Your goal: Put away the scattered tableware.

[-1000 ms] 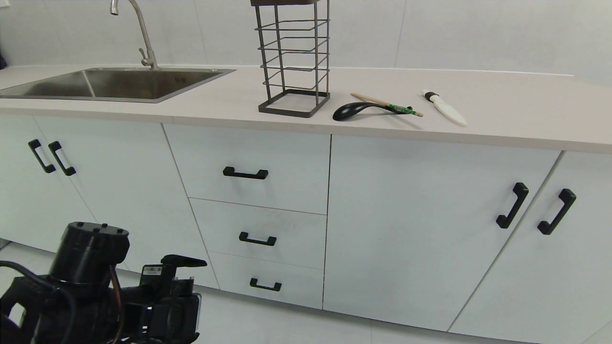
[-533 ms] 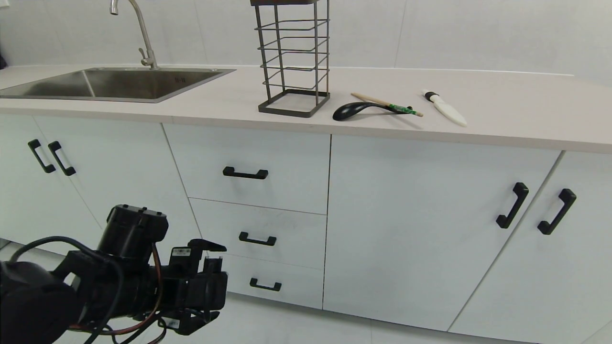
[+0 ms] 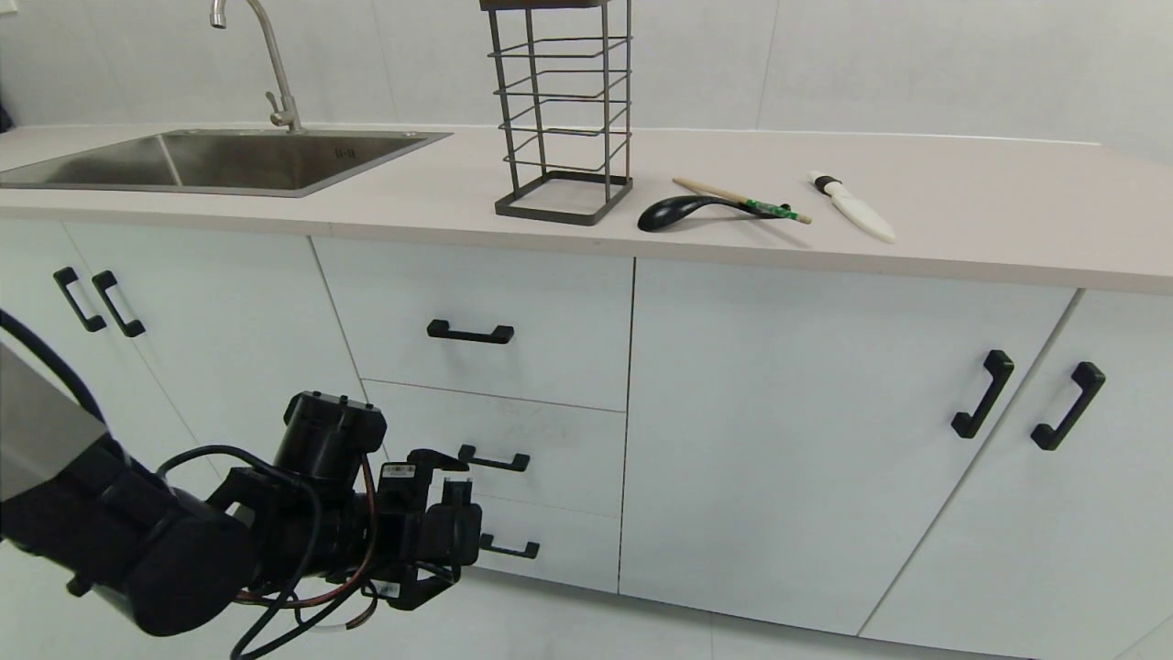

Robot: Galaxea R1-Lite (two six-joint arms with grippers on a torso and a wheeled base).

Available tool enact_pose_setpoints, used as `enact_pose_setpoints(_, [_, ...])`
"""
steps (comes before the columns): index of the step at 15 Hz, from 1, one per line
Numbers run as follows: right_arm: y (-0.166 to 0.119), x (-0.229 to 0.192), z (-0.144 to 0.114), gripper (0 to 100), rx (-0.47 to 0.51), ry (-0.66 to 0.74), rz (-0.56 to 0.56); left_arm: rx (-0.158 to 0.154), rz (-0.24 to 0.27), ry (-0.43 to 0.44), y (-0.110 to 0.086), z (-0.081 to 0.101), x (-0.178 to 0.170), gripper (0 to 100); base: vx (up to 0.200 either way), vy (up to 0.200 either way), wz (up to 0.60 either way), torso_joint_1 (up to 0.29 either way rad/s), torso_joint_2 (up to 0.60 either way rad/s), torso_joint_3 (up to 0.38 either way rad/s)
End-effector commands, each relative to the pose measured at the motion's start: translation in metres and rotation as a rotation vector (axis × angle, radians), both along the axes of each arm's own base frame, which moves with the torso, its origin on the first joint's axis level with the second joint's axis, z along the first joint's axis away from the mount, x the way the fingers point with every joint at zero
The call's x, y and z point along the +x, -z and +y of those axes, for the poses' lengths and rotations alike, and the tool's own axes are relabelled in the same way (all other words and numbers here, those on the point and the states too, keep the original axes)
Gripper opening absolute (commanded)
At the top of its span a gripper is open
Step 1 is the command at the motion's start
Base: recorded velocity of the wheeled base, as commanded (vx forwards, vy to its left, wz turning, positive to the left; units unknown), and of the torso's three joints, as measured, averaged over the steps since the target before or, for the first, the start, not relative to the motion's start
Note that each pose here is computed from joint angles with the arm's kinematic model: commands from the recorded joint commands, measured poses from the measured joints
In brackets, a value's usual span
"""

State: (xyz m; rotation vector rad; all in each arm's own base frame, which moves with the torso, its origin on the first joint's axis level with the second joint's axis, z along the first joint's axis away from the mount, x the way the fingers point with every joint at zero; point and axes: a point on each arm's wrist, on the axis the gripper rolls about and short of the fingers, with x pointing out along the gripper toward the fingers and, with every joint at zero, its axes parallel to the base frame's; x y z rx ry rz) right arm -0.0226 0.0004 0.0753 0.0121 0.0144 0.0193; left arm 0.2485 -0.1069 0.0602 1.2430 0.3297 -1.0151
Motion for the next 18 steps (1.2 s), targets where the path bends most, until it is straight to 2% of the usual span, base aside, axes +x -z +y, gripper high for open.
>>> enact_pose_setpoints(1, [0.000, 0.000, 0.000, 0, 0.000, -0.001, 0.001, 0.017, 0.040, -0.001, 0.013, -0.001, 0.003, 100, 0.000, 0.000, 0.00, 0.000, 0.00, 0.000])
enact_pose_setpoints(15, [0.000, 0.000, 0.000, 0, 0.000, -0.001, 0.001, 0.002, 0.009, -0.021, 0.041, -0.005, 0.027, 100, 0.000, 0.000, 0.00, 0.000, 0.00, 0.000])
enact_pose_setpoints(18, [0.000, 0.000, 0.000, 0, 0.000, -0.001, 0.001, 0.013, 0.009, -0.018, 0.051, -0.007, 0.041, 100, 0.000, 0.000, 0.00, 0.000, 0.00, 0.000])
